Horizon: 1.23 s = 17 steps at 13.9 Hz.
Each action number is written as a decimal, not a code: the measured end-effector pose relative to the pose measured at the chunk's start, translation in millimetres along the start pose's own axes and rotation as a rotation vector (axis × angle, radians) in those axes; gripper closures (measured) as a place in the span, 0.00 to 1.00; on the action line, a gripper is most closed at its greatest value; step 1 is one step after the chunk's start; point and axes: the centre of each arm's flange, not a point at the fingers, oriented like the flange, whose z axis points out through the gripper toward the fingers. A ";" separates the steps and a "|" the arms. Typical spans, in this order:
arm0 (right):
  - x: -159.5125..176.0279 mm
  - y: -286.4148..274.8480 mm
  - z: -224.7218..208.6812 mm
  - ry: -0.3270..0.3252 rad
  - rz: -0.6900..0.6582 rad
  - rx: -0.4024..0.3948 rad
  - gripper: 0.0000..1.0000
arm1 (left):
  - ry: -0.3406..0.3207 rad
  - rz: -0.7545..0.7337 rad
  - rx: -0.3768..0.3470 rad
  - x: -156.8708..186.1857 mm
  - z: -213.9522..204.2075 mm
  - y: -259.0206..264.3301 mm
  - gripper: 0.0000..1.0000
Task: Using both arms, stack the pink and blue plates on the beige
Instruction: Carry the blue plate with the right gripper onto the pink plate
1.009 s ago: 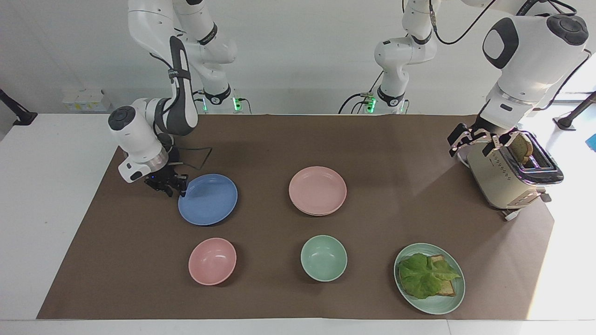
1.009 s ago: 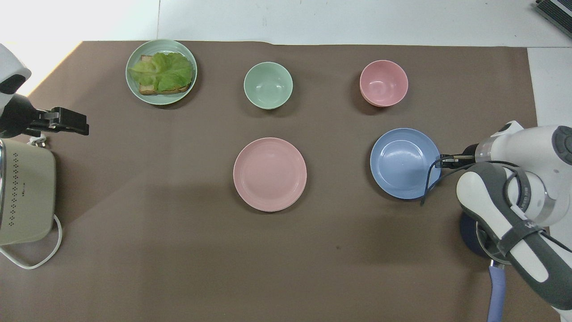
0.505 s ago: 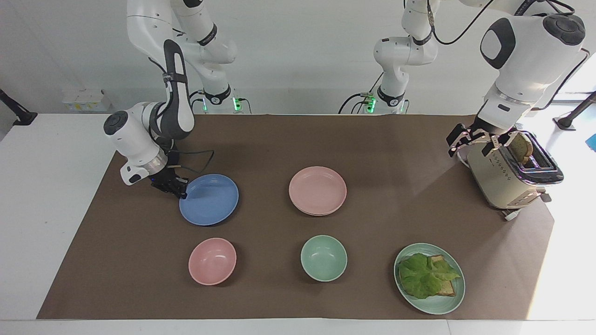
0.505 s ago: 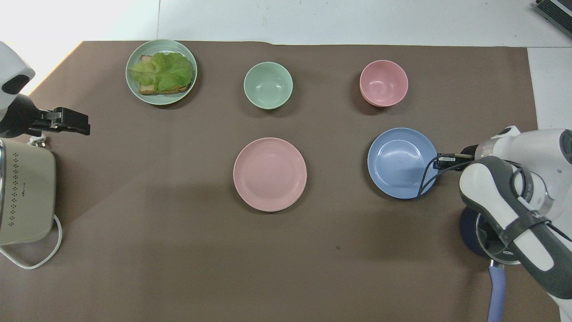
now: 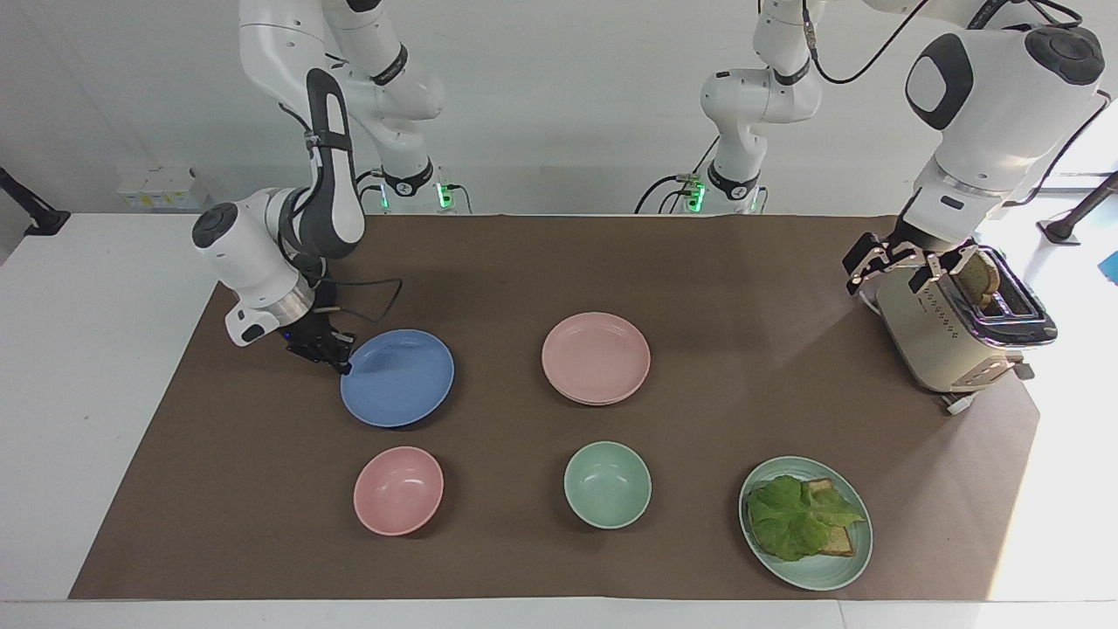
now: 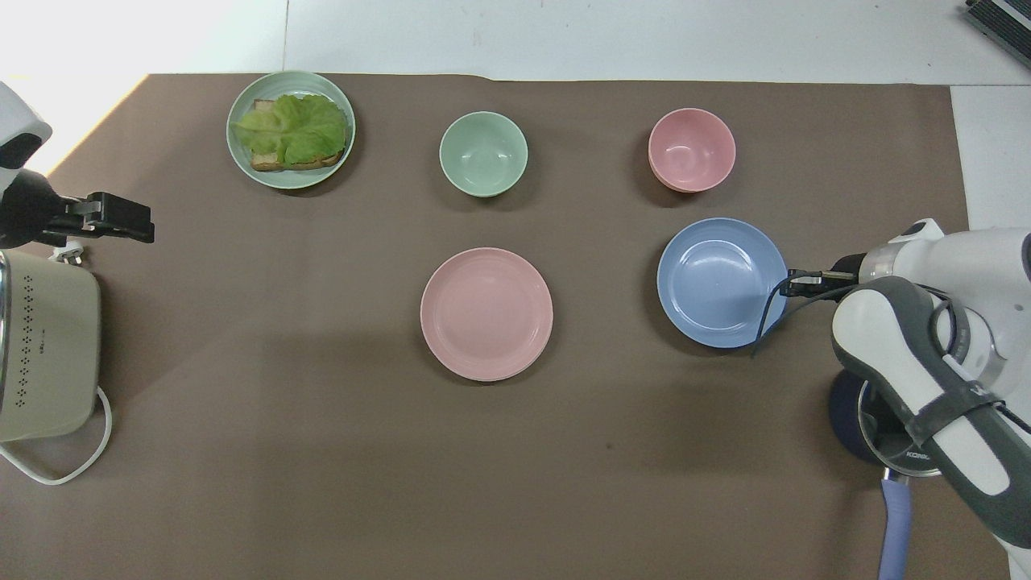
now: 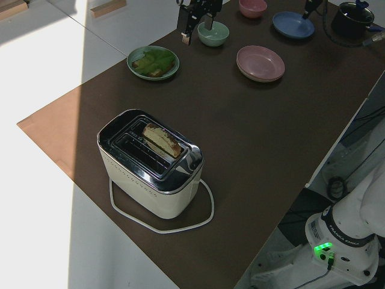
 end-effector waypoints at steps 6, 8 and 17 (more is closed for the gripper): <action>-16.6 -43.5 -89.8 0.025 -0.050 0.066 0.96 | 0.000 -0.009 0.001 0.1 -0.1 -5.1 0.00; -24.2 -66.4 -102.6 0.020 -0.086 0.082 0.96 | 0.000 -0.009 0.001 0.1 -0.1 -5.1 0.00; -55.2 -214.9 -30.5 -0.030 -0.129 -0.005 0.96 | 0.000 -0.009 0.001 0.1 -0.1 -5.1 0.00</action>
